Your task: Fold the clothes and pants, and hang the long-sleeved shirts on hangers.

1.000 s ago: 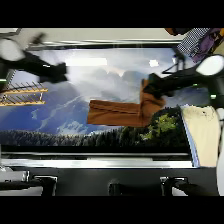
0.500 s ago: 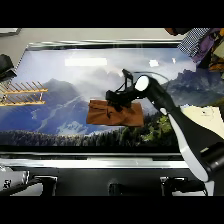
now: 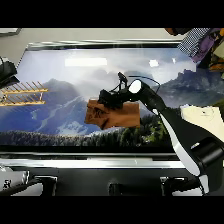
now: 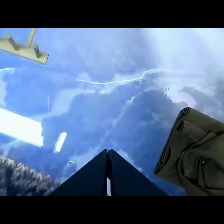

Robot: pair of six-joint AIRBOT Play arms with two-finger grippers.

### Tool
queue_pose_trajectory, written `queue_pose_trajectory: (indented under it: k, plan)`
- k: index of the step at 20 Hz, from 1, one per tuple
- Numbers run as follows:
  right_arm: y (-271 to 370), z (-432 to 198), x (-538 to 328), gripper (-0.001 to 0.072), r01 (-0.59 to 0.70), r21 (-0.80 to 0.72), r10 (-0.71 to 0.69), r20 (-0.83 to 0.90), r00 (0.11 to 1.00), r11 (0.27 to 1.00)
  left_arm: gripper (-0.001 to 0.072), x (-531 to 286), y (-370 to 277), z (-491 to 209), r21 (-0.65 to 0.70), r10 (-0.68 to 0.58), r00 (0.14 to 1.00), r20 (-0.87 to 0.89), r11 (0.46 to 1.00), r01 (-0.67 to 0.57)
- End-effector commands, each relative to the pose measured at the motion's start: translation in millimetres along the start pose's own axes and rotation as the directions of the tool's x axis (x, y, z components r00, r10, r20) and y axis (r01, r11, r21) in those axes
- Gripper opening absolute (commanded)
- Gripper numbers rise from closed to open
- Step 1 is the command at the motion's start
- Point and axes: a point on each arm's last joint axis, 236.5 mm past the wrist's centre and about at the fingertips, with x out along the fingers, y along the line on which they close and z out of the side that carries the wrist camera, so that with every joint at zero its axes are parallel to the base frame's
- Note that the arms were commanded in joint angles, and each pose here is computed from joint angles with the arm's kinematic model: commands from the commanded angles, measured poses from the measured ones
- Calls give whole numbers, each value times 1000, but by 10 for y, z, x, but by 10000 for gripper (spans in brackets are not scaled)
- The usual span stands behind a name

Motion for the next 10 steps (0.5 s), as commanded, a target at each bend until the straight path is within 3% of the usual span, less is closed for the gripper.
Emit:
queue_pose_trajectory:
  k: [1, 6, 8, 10]
  plan:
    - [514, 77, -173, 432, -175, -44, 178, 50, 983, 983, 14, 84, -36, -85, 8, -4, 1000, -31, 1000, 4]
    - [612, 260, -962, 432, -203, -99, 213, 105, 972, 974, 14, 98, -140, -131, 31, -15, 999, -41, 999, 16]
    - [282, 425, -1447, 433, -144, -91, 155, 134, 979, 985, 14, 96, -136, -132, 32, -14, 999, -41, 999, 15]
    - [-306, 551, -1916, 433, -1, -76, 14, 164, 986, 997, 14, 96, -135, -141, 32, -13, 999, -44, 999, 15]
